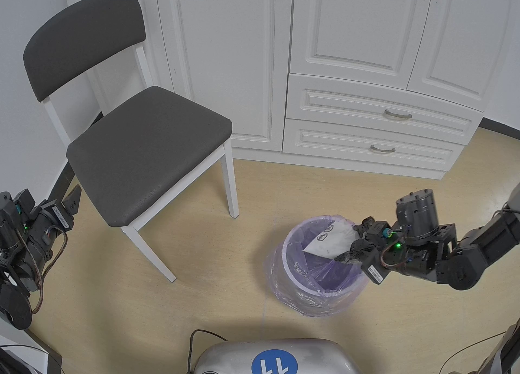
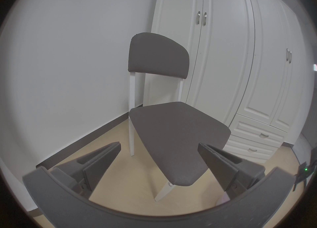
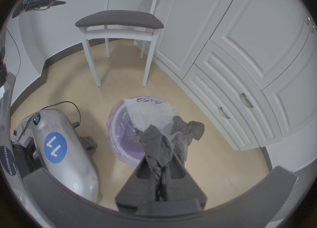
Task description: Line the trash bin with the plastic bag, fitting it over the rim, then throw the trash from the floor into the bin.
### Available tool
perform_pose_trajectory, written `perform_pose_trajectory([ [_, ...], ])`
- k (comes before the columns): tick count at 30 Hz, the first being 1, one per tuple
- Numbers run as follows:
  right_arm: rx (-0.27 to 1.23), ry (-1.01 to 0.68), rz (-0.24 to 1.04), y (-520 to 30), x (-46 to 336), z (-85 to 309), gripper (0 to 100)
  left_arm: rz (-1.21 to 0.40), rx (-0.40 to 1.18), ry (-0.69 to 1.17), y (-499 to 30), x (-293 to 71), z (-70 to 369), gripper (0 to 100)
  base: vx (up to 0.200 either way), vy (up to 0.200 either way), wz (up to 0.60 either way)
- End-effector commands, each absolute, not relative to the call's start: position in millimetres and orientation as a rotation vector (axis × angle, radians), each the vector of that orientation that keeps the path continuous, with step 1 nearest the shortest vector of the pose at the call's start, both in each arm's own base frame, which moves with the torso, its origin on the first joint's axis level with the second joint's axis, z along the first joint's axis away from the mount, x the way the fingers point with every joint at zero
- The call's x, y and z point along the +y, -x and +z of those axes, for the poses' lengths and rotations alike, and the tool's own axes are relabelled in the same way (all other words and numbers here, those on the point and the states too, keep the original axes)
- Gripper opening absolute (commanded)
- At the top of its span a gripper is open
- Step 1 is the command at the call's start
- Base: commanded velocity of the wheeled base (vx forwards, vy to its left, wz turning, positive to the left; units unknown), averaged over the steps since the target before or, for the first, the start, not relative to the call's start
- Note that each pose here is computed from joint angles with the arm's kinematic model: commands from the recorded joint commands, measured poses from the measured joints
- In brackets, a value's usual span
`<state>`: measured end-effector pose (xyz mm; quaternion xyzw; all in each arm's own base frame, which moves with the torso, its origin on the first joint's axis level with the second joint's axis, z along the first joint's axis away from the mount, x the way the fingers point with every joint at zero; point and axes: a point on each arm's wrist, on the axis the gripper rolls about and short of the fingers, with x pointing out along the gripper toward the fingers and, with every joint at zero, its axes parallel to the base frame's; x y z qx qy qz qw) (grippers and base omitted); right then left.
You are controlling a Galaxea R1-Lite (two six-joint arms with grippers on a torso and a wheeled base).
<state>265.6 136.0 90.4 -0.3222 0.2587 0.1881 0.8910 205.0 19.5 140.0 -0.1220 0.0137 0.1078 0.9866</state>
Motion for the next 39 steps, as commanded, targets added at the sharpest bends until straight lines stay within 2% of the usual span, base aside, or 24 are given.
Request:
perform_pose_trajectory([
  [1, 0.623, 0.614, 0.381, -299, 155, 43, 0, 0.176, -0.031, 0.245, -198, 13, 146, 100, 0.0, 0.0, 0.0],
  [6, 0.594, 0.585, 0.356, -323, 162, 12, 0, 0.16, -0.049, 0.238, -195, 11, 150, 100, 0.0, 0.0, 0.0],
  [10, 0.625, 0.597, 0.358, -331, 164, -14, 0, 0.172, -0.048, 0.237, -196, 13, 150, 100, 0.0, 0.0, 0.0],
  [25, 0.745, 0.643, 0.376, -327, 157, -16, 0, 0.217, -0.046, 0.238, -195, 23, 148, 100, 0.0, 0.0, 0.0],
  [31, 0.74, 0.632, 0.388, -332, 160, -18, 0, 0.219, -0.036, 0.238, -195, 23, 146, 100, 0.0, 0.0, 0.0],
  [35, 0.751, 0.586, 0.351, -349, 167, -37, 0, 0.219, -0.034, 0.24, -196, 23, 146, 100, 0.0, 0.0, 0.0],
  [39, 0.737, 0.544, 0.329, -359, 171, -40, 0, 0.219, -0.036, 0.24, -196, 23, 146, 100, 0.0, 0.0, 0.0],
])
